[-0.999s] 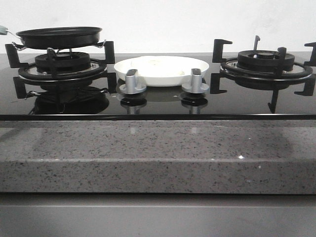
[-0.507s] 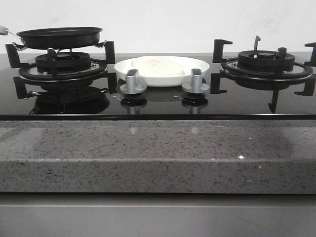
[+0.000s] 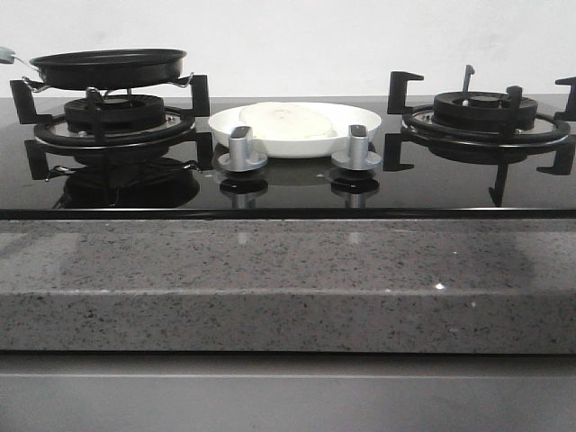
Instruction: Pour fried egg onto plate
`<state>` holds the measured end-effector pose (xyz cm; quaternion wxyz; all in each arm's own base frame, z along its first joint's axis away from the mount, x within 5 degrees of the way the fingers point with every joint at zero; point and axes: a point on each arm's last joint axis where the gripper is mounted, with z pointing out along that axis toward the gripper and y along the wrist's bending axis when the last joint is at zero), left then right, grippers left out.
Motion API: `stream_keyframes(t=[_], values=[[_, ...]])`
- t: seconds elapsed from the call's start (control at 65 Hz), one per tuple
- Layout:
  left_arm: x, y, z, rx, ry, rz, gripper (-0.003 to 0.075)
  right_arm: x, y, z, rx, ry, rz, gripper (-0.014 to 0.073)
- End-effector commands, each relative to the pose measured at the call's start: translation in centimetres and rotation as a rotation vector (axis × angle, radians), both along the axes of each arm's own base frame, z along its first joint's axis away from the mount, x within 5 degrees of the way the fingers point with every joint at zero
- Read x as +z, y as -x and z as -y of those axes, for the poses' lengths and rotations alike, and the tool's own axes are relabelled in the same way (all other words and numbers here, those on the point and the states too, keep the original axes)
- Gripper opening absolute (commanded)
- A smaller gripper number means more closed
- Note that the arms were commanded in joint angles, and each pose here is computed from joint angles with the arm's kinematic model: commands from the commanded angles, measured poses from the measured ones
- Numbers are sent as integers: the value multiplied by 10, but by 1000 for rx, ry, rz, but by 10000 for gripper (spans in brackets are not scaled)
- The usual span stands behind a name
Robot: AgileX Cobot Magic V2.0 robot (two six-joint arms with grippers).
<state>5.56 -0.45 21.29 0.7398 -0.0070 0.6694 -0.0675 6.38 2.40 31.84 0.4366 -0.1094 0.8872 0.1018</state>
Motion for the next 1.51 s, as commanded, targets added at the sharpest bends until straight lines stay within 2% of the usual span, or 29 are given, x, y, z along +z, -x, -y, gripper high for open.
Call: stream_keyframes(t=[0.0,0.446,0.569,0.738,0.938,1.122,1.491], values=[[7,2,-1,5,16,97,-19,12,-3,0,-5,-11,85,-68],[7,2,-1,5,16,97,-19,11,-3,0,-5,-11,88,-68],[7,2,-1,5,16,97,-19,6,0,8,-67,22,181,-68],[7,2,-1,5,16,97,-19,-24,5,17,-200,-11,426,-68],[7,2,-1,5,16,97,-19,-78,7,22,-285,-32,638,-68],[7,2,-1,5,16,97,-19,-114,9,24,-319,-34,720,-68],[7,2,-1,5,16,97,-19,-115,9,27,-363,-17,704,-68]])
